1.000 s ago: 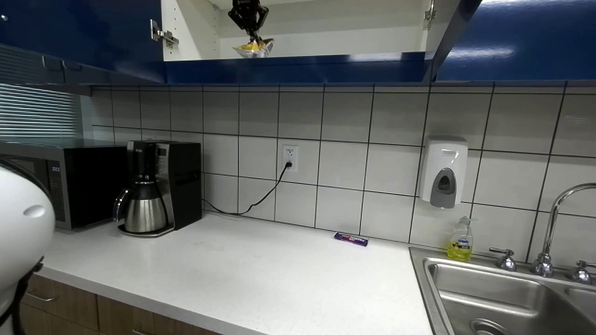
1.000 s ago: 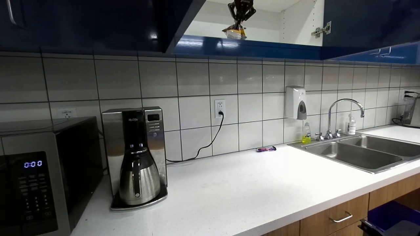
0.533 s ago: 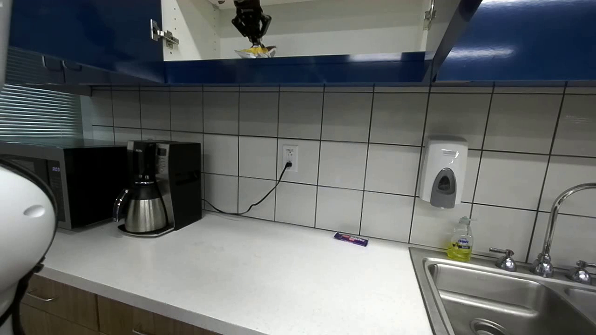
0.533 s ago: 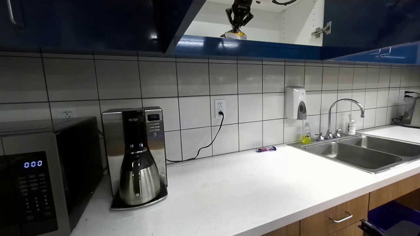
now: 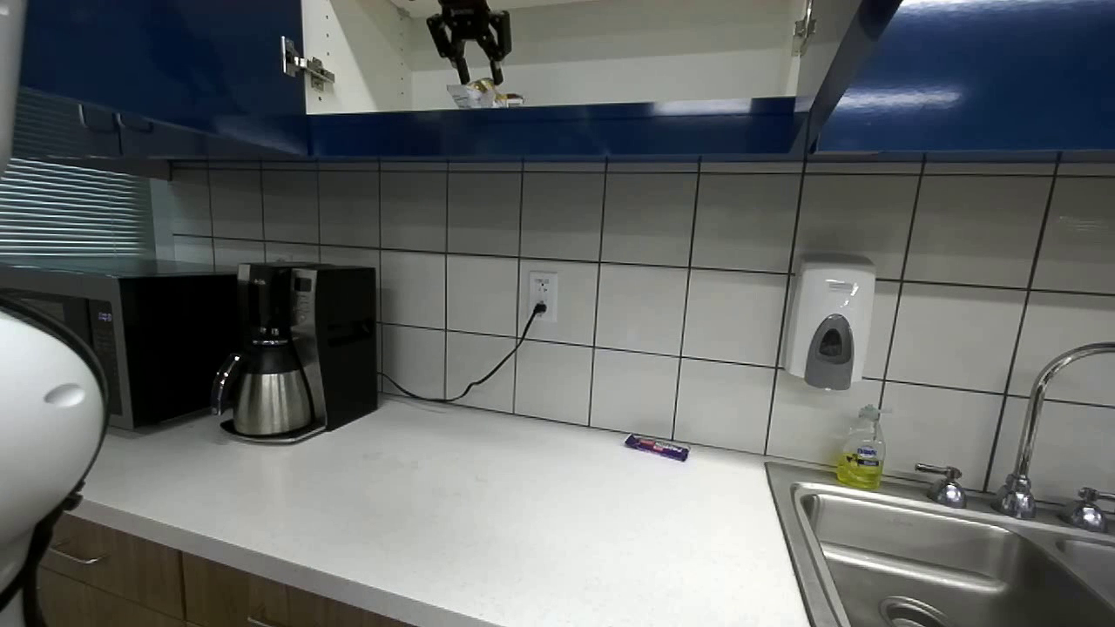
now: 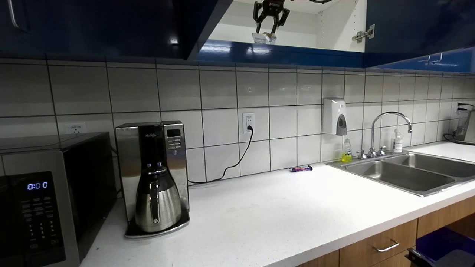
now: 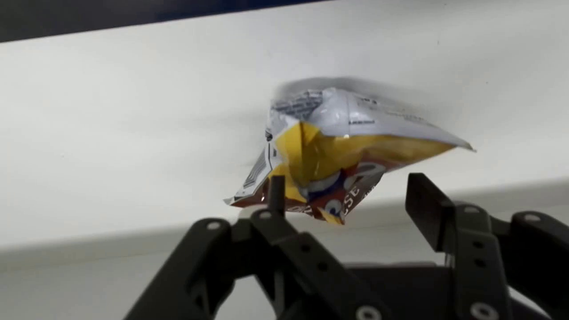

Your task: Put the snack packet inside the open cupboard

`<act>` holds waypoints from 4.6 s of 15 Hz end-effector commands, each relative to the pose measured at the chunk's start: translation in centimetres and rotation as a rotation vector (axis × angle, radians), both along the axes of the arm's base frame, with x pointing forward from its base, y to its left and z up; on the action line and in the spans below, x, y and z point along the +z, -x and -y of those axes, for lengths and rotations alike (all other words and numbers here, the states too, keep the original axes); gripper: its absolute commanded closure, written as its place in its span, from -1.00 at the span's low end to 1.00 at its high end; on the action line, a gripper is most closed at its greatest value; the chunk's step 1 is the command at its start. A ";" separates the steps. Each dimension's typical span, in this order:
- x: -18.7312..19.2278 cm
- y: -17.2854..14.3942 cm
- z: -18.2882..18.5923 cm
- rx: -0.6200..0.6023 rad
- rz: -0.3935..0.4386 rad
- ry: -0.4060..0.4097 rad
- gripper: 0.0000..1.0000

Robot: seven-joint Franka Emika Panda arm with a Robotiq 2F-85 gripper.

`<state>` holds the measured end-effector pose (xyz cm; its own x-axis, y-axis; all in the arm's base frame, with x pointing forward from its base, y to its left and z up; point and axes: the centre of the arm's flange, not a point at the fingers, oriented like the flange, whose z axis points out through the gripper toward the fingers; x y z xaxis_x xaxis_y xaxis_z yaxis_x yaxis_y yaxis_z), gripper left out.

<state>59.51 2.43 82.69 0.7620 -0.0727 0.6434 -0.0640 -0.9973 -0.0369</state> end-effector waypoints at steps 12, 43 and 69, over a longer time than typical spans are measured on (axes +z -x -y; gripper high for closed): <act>3.2 7.7 -0.2 0.005 0.032 -0.050 -1.00; -19.8 24.8 3.2 0.102 -0.594 -0.070 -1.00; -32.6 24.6 4.5 0.152 -0.677 -0.046 -1.00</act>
